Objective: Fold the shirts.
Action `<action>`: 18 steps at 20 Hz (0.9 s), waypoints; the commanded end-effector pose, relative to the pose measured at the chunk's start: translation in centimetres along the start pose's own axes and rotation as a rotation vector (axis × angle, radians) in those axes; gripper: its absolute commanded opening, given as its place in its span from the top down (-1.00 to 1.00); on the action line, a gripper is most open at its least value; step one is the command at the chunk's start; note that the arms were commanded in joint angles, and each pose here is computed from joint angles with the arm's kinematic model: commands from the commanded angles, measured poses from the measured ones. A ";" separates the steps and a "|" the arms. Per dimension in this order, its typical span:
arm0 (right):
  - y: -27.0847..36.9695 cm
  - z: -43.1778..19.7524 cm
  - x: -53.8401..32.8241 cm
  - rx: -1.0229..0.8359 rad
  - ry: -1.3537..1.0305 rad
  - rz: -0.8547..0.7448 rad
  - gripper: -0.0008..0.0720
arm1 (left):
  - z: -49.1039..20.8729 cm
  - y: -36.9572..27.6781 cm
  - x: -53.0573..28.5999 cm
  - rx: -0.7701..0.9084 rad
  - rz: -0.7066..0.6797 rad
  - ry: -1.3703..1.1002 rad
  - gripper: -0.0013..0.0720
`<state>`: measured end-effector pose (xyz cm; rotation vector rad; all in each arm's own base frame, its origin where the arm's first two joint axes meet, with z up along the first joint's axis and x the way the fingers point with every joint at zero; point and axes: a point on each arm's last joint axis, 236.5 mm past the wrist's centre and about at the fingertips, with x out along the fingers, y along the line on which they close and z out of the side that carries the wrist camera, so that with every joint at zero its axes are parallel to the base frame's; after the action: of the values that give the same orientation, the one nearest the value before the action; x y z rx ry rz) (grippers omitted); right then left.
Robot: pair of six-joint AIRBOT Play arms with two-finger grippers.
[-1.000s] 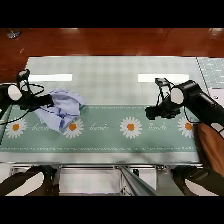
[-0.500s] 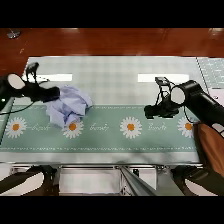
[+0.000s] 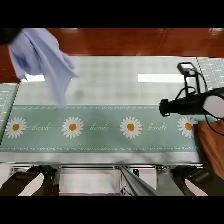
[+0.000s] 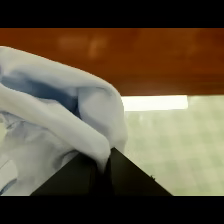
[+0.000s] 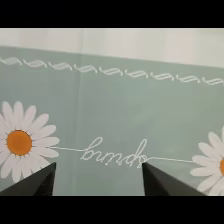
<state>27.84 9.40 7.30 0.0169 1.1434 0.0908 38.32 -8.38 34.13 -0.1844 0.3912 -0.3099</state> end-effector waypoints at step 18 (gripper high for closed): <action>-3.1 -2.0 -8.0 0.131 -0.170 -0.009 -0.73 | -28.6 -15.6 6.2 -0.279 -0.310 0.455 0.90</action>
<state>22.91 5.61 13.57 0.1161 0.9818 0.0166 29.51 -28.51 18.29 -0.3503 0.7261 -0.7023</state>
